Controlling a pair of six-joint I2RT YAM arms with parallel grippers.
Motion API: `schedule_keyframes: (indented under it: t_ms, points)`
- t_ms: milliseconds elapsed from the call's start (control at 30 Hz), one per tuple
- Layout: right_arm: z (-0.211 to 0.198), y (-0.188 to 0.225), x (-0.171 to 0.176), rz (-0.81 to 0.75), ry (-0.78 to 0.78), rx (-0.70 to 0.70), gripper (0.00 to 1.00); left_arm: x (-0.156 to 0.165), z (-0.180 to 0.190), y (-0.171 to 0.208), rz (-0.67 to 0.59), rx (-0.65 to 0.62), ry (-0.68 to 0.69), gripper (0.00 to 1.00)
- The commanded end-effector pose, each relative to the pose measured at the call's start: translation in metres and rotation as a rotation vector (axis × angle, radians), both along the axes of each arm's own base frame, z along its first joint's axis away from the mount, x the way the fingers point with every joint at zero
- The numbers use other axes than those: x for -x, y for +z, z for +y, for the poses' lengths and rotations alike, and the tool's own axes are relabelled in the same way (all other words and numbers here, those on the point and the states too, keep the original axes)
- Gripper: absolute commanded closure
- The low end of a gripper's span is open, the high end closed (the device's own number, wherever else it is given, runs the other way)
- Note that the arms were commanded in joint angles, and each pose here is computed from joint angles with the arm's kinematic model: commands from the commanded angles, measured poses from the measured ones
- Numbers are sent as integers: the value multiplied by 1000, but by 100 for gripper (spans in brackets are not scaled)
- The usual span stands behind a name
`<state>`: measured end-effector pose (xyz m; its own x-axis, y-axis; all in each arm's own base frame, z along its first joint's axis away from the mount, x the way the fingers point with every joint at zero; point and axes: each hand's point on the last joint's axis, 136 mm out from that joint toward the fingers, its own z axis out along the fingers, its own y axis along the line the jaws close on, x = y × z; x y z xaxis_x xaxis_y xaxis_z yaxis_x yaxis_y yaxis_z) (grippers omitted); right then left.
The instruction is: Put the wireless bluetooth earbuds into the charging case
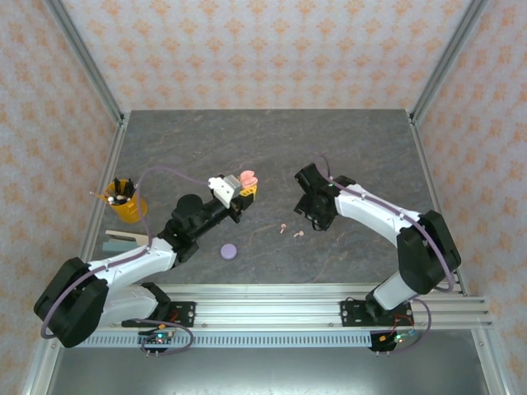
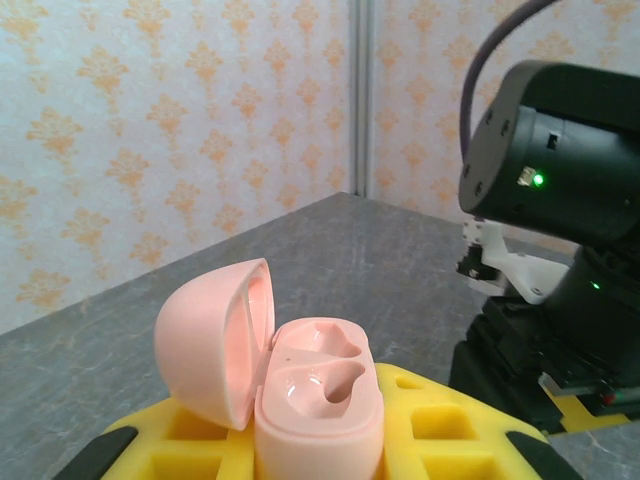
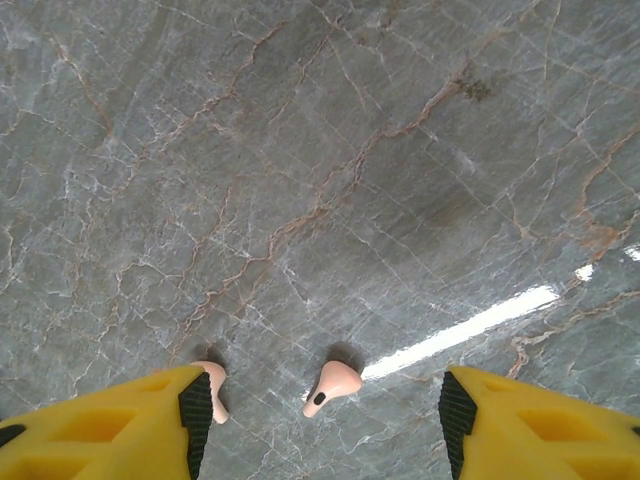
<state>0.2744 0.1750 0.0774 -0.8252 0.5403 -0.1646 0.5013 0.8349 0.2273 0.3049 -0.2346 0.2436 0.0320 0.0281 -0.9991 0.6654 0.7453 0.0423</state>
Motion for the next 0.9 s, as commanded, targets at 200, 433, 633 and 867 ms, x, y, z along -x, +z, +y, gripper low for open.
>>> schedule_keyframes:
  t_ms: [200, 433, 633, 867]
  points:
    - [3, -14, 16, 70, -73, 84, 37, -12, 5, 25, -86, 26, 73, 100]
    - [15, -27, 25, 86, -115, 44, 37, -15, 6, 21, -69, 32, 88, 100]
    - [24, -38, 28, 100, -149, -18, 37, -18, 3, 22, -62, 42, 80, 100]
    - [32, -47, 26, 112, -182, -60, 36, -21, -1, 23, -60, 39, 76, 100]
